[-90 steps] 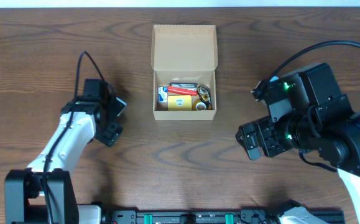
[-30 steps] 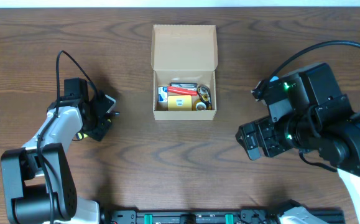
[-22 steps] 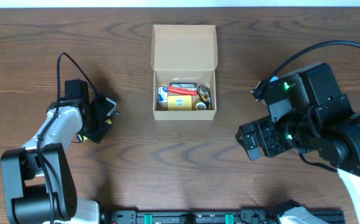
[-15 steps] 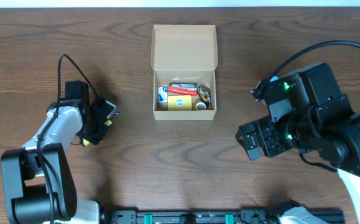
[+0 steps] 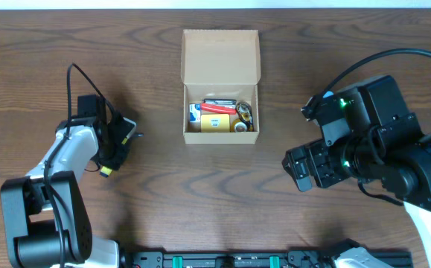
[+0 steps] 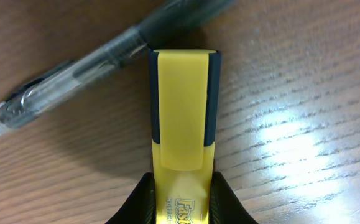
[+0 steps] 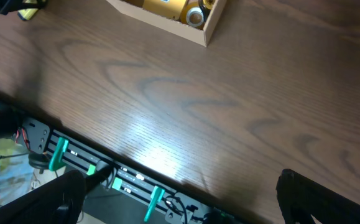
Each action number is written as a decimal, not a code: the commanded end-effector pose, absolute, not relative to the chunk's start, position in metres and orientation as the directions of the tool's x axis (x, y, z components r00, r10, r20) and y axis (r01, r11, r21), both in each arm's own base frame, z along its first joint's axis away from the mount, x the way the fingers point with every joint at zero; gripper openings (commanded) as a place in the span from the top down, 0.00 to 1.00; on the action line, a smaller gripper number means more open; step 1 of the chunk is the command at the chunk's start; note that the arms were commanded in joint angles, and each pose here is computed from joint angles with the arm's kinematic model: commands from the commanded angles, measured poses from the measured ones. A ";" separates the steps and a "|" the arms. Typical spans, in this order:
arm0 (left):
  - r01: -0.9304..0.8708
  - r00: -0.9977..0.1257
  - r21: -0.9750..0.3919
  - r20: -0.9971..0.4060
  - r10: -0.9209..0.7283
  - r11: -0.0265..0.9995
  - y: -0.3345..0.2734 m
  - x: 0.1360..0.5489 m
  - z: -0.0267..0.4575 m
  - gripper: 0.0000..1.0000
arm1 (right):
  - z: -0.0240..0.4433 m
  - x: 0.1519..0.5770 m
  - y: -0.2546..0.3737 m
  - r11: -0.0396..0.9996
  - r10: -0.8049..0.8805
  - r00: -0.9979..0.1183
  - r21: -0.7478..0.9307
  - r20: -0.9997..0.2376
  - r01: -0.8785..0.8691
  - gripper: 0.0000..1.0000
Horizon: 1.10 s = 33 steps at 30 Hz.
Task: Pack container
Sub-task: 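Lift the yellow highlighter with the left gripper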
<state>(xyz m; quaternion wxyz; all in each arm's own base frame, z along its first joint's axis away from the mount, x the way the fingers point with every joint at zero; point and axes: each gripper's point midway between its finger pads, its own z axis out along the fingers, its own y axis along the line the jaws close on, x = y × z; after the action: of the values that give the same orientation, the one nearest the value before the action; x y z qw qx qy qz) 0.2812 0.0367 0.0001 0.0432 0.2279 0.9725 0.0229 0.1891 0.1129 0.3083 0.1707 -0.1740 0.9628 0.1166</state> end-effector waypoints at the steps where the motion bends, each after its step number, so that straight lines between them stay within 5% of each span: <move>1: 0.369 -0.921 0.080 -0.103 0.376 0.926 0.041 0.299 0.013 0.94 | 0.308 0.190 0.111 0.912 -0.302 -0.878 0.158 -0.372 -0.380 0.01; 15: 0.410 -0.897 -0.051 -0.205 0.392 0.911 0.007 0.337 0.118 0.95 | 0.308 0.190 0.111 0.912 -0.302 -0.878 0.158 -0.372 -0.380 0.01; 25: 0.584 -0.730 0.044 -0.408 0.549 0.810 -0.076 0.384 0.180 0.95 | 0.308 0.190 0.111 0.912 -0.302 -0.878 0.158 -0.372 -0.380 0.01; 33: 0.418 -0.796 -0.080 -0.511 0.323 0.905 -0.134 0.398 0.194 0.94 | 0.308 0.190 0.111 0.912 -0.302 -0.878 0.158 -0.372 -0.380 0.01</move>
<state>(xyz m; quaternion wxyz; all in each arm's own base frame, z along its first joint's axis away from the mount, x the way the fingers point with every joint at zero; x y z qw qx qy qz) 0.3950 -0.1244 0.1878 0.2487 0.2730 0.9270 -0.0662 0.1891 0.1129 0.3083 0.1707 -0.1740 0.9628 0.1166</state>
